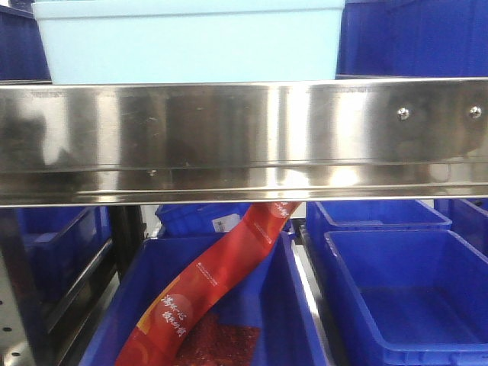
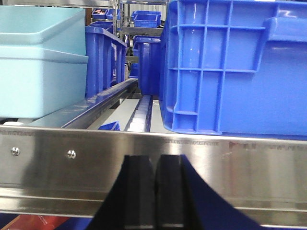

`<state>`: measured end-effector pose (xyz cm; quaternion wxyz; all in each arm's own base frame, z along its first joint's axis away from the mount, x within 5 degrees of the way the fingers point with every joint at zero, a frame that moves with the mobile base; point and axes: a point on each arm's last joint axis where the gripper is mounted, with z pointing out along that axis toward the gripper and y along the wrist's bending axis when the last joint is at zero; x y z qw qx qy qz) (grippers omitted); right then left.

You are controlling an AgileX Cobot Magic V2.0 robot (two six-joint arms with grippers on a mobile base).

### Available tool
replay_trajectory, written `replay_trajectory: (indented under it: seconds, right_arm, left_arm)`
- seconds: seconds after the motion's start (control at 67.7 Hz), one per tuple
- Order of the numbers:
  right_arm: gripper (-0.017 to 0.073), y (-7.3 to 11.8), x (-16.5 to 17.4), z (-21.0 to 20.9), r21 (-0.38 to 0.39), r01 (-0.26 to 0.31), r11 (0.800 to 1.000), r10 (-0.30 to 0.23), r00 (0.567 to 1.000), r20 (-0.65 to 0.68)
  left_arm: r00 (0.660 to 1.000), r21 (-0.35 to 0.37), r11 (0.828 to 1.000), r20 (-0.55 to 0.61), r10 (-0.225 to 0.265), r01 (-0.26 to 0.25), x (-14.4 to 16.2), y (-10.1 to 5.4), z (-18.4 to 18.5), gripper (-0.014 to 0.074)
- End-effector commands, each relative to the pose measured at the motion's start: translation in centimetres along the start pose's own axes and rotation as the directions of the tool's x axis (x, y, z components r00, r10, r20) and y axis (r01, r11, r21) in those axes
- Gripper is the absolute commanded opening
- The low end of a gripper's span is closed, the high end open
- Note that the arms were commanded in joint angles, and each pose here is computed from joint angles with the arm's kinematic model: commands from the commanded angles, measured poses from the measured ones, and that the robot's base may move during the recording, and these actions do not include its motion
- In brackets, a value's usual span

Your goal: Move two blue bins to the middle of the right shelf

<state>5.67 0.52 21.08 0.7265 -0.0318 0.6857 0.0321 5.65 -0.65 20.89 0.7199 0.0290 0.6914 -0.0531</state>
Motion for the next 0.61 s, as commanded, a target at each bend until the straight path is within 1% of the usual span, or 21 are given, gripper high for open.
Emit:
replay_trajectory:
  seconds: [0.0, 0.591]
  right_arm:
    - [-0.0165, 0.0, -0.24, -0.07, 0.0, 0.003, 1.0, -0.003, 1.0, 0.029]
    - [-0.0165, 0.0, -0.24, -0.07, 0.0, 0.003, 1.0, -0.003, 1.0, 0.029]
  left_arm:
    - [0.999, -0.001, 1.0, 0.032, 0.003, -0.003, -0.32, 0.0, -0.05, -0.0111]
    - [0.999, -0.001, 1.0, 0.032, 0.003, -0.003, -0.32, 0.0, -0.05, -0.0111]
